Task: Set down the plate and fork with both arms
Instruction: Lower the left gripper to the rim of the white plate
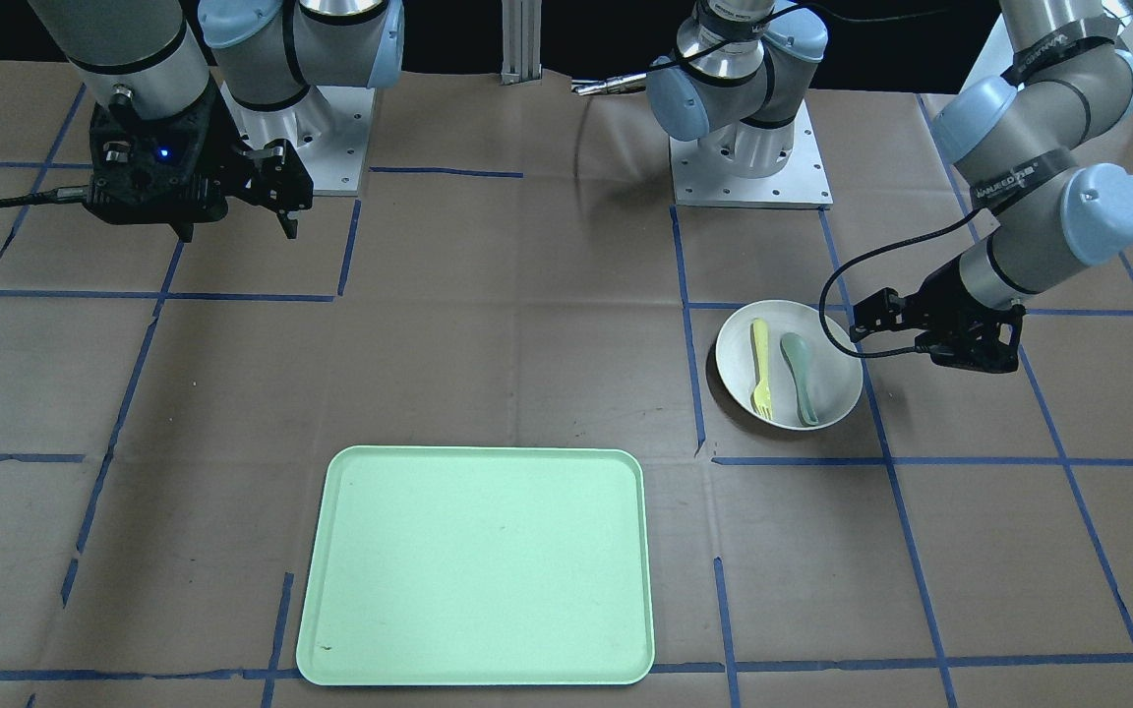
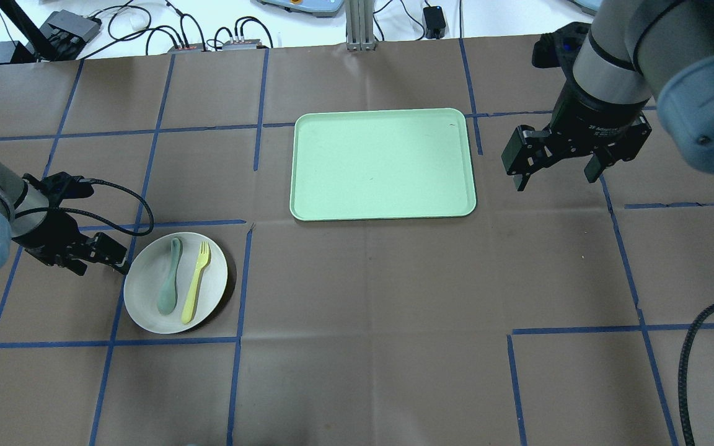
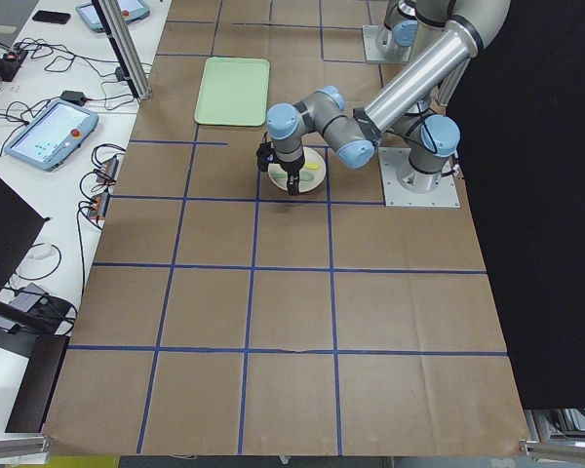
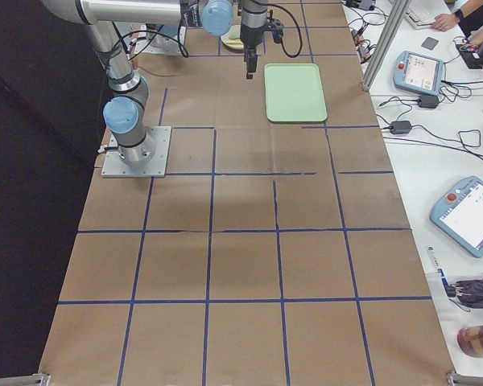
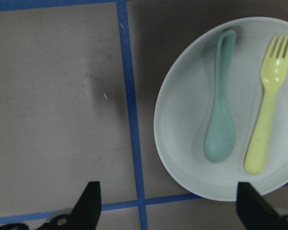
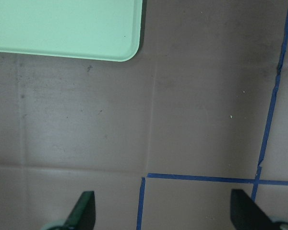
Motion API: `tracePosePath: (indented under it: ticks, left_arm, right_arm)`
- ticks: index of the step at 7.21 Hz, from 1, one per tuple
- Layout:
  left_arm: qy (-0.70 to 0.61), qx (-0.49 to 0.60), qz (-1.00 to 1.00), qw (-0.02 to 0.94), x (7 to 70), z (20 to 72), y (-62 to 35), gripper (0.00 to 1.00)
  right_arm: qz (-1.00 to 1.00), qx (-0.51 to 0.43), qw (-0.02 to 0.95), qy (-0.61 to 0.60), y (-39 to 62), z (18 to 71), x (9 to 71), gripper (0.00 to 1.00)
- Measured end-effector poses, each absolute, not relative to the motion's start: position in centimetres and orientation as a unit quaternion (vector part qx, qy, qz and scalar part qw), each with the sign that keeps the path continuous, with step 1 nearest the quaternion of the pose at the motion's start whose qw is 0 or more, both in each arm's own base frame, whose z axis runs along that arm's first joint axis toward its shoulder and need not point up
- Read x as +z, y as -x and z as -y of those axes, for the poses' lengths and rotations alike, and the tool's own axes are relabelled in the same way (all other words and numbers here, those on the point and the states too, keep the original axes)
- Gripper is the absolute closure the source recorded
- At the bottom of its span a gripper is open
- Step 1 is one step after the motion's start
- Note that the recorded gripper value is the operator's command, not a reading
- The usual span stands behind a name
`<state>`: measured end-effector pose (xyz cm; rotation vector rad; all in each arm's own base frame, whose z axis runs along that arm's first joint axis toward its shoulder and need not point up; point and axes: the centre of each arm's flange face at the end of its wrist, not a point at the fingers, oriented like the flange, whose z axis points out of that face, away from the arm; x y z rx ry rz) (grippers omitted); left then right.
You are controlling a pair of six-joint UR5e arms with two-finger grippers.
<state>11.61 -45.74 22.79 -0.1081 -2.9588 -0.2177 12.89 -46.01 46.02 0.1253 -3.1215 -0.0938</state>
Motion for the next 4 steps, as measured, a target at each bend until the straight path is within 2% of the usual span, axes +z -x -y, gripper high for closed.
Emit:
tracePosePath:
  ticks: [3,4]
  left_arm:
    - [0.036,-0.065,0.990,0.117,20.2,46.6,-11.7,0.14]
    - [0.033,-0.066,0.990,0.120,19.4,46.7,-12.0,0.25]
  right_arm:
    - [0.999,-0.030,0.008,-0.040,-12.9,46.0,46.0,0.00]
    - [0.999,-0.030,0.008,-0.040,-12.9,46.0,46.0,0.00]
